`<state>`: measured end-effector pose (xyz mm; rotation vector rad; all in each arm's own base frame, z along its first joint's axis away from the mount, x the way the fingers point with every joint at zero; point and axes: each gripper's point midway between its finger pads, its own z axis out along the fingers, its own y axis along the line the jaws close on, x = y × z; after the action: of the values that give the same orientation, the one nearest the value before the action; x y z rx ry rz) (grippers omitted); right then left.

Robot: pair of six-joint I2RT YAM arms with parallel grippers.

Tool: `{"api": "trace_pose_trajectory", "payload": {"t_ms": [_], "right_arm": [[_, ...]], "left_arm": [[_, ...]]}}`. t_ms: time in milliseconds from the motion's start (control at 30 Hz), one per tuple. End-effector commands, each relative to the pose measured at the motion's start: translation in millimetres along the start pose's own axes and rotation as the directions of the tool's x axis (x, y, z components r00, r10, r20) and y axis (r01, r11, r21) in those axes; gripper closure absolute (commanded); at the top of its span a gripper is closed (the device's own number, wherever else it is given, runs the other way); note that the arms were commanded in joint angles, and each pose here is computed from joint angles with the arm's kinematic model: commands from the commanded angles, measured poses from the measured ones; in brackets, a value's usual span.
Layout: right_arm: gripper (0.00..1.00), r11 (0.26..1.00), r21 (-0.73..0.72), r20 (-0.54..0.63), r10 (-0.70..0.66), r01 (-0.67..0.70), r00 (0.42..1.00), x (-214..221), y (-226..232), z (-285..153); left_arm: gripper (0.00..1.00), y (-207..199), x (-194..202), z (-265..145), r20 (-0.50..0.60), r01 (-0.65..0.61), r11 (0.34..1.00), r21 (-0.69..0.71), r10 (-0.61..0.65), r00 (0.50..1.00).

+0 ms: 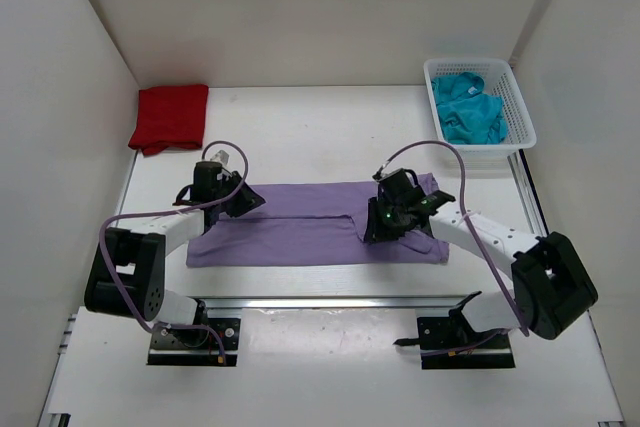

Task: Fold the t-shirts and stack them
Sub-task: Fold the other side of the tshirt into a rectangle

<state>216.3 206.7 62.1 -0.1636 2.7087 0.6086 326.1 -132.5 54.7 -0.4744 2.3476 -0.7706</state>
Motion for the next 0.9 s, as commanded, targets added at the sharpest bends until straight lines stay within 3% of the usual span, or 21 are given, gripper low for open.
{"api": "trace_pose_trajectory", "payload": {"t_ms": [0, 100, 233, 400, 467, 600, 700, 867], "right_arm": [[0.81, 0.994, -0.103, -0.027, 0.034, -0.037, 0.999, 13.0, 25.8, -6.3], [0.79, 0.993, -0.12, -0.042, -0.007, 0.002, 0.999, 14.0, 32.2, -13.5], [0.84, 0.998, -0.059, 0.067, 0.003, 0.001, 0.998, -22.3, 8.7, -32.1], [0.87, 0.992, 0.108, 0.153, 0.05, -0.067, 0.987, -55.3, -54.7, -26.6], [0.87, 0.988, 0.137, 0.11, 0.058, -0.073, 0.992, -50.5, -66.7, -17.8], [0.91, 0.99, 0.134, 0.031, 0.041, -0.045, 0.999, -24.6, -61.0, -5.8], [0.94, 0.997, 0.066, -0.022, 0.047, -0.046, 0.999, 2.1, -44.8, 0.0], [0.91, 0.995, 0.093, 0.021, 0.024, -0.026, 0.999, -4.1, -39.8, -16.6]], "left_arm": [[0.69, -18.1, -16.4, -8.6, 0.05, 0.001, 0.997, 0.073, -0.005, 0.999], [0.69, -18.0, -20.1, -10.8, 0.049, 0.012, 0.997, 0.078, -0.015, 0.999], [0.69, -22.2, -31.6, -14.8, 0.087, 0.005, 0.996, 0.086, -0.012, 0.996], [0.69, -31.7, -21.2, -9.3, 0.051, -0.016, 0.995, 0.098, 0.011, 0.999], [0.7, -37.3, -11.3, -6.8, 0.029, -0.024, 0.994, 0.108, 0.021, 0.999], [0.7, -71.8, 28.9, -5.2, -0.051, -0.125, 0.979, 0.161, 0.135, 0.99], [0.67, -127.6, 96.3, -8.1, -0.14, -0.22, 0.932, 0.287, 0.268, 0.953], [0.64, -165.0, 163.2, 6.0, -0.282, -0.166, 0.902, 0.398, 0.292, 0.914]]}}
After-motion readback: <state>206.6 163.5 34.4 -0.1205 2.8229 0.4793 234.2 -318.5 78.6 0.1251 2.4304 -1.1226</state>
